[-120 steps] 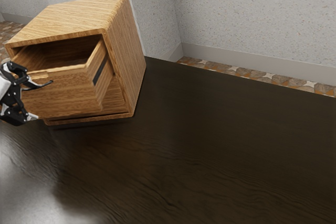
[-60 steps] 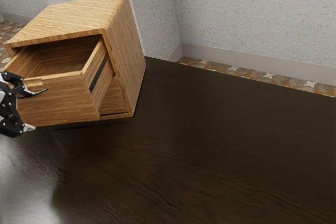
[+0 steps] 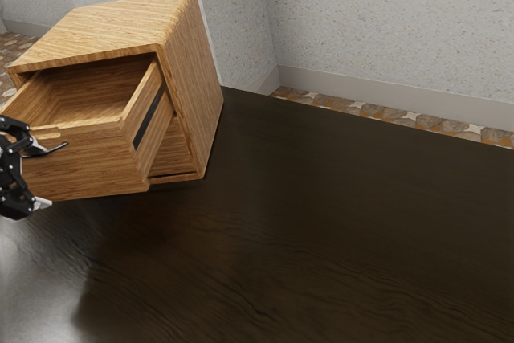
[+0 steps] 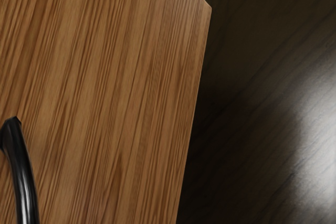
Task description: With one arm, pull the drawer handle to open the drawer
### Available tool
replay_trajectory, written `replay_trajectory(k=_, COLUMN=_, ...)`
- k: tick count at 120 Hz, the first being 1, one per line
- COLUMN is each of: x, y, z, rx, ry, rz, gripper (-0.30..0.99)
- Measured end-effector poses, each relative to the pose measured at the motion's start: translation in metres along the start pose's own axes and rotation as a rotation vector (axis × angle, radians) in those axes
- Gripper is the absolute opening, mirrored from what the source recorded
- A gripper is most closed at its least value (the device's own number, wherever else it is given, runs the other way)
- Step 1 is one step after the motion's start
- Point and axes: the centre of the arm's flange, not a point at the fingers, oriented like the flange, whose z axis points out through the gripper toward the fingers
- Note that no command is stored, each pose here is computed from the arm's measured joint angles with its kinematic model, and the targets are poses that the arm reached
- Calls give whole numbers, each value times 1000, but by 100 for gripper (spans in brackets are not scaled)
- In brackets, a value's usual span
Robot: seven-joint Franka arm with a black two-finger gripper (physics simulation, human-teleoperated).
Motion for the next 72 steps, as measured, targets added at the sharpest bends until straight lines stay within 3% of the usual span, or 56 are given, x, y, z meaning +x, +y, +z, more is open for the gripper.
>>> replay_trajectory(k=16, x=8, y=3, z=-6, rx=14, ry=-10, rz=-18, gripper=65)
replay_trajectory(k=61, x=9, y=17, z=-11, rx=17, ry=-36, rz=-87, gripper=69)
replay_trajectory(k=66, x=19, y=4, z=-44, rx=75, ry=-29, rz=-91, gripper=68)
replay_trajectory(k=72, x=81, y=-8, z=-167, rx=276, ry=-14, rz=-37, gripper=68)
